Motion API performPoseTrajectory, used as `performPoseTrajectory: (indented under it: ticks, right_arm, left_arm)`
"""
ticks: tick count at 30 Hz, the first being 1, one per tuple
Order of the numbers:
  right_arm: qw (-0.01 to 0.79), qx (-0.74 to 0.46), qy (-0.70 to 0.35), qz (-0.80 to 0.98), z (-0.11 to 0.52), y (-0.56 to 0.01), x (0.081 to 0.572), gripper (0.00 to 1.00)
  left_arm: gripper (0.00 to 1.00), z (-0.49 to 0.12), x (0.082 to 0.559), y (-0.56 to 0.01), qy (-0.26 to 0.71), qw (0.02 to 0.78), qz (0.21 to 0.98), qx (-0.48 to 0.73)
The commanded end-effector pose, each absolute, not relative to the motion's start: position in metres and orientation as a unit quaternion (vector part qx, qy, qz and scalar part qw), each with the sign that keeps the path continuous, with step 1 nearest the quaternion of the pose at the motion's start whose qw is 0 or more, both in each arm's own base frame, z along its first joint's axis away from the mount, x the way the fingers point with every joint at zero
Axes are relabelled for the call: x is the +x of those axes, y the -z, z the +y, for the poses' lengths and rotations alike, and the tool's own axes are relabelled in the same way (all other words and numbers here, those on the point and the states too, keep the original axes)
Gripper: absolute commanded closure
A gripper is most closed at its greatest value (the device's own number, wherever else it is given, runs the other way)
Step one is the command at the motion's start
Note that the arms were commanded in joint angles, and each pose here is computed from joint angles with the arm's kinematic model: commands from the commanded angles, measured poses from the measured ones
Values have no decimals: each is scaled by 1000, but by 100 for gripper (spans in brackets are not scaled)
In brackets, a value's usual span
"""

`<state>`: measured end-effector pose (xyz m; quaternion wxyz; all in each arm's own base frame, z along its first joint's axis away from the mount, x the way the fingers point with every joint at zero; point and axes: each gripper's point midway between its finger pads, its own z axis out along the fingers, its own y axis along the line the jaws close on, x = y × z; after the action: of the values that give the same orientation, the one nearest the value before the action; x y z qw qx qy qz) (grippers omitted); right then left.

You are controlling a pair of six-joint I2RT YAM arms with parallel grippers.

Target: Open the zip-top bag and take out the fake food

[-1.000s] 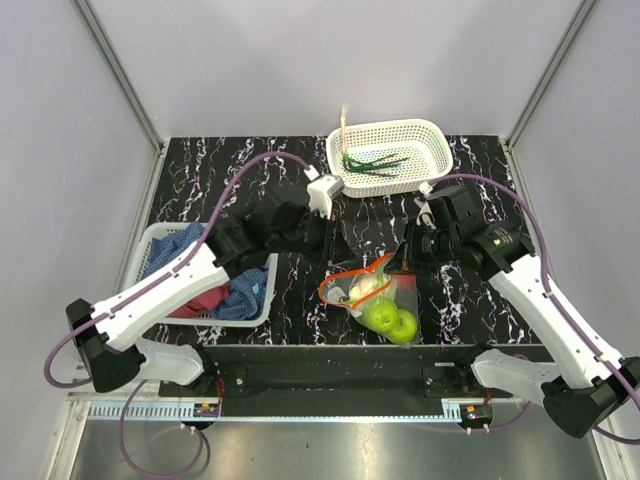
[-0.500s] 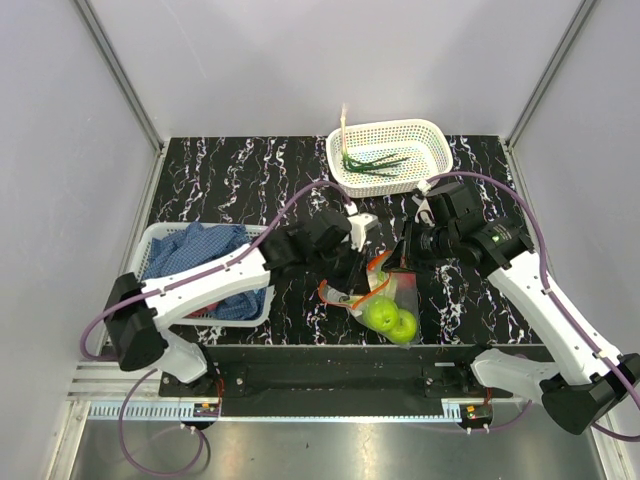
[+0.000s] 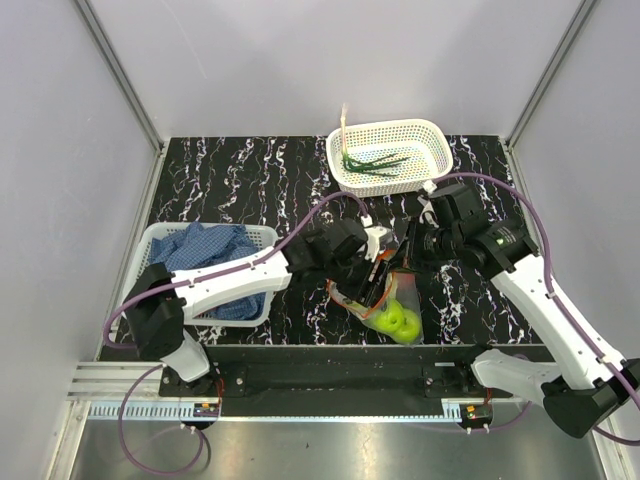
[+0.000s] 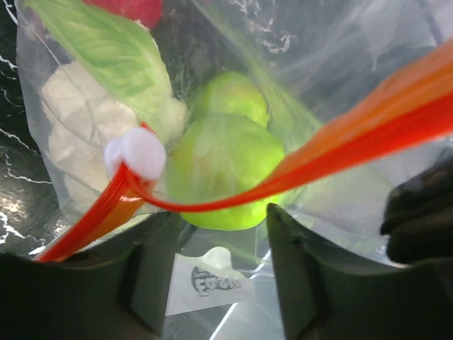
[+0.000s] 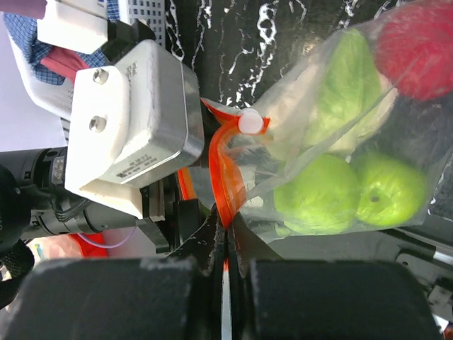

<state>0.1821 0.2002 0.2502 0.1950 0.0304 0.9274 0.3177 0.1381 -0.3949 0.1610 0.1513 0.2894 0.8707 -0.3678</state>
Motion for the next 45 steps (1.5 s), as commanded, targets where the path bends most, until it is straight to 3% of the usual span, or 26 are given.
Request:
performPoseTrajectory:
  ticks: [1, 8, 10, 17, 23, 26, 27, 30, 31, 33, 39, 45]
  right_arm:
    - [224, 37, -348, 909, 204, -271, 184, 100]
    - [215, 57, -345, 912, 197, -258, 173, 100]
    - [212, 62, -344, 913, 194, -253, 169, 100]
    - [205, 82, -341, 914, 187, -247, 159, 100]
    - [200, 84, -336, 917, 184, -250, 153, 100]
    - [201, 80, -332, 918, 182, -251, 152, 100]
    - [202, 79, -332, 918, 180, -252, 150, 100]
    - [208, 71, -326, 920, 176, -251, 146, 100]
    - [211, 68, -323, 920, 174, -251, 146, 100]
    - [217, 62, -314, 922, 169, -248, 142, 100]
    - [233, 49, -287, 928, 153, -240, 135, 100]
    - [262, 53, -254, 930, 137, -242, 137, 100]
  left_arm:
    - [31, -411, 129, -159, 385, 156, 853, 317]
    - [9, -415, 126, -141, 374, 156, 861, 306]
    - [8, -423, 128, -144, 387, 167, 854, 305]
    - [14, -456, 131, -155, 418, 205, 831, 303]
    - [17, -466, 123, -119, 400, 176, 850, 294]
    - [37, -464, 119, -115, 393, 175, 852, 299]
    - [48, -460, 120, -115, 388, 180, 854, 296]
    - [60, -452, 126, -130, 374, 203, 855, 298]
    - [70, -450, 127, -135, 371, 208, 855, 298]
    - [79, -442, 130, -147, 355, 216, 859, 300]
    - [87, -425, 142, -206, 341, 260, 863, 269]
    - [92, -410, 139, -231, 343, 261, 870, 239]
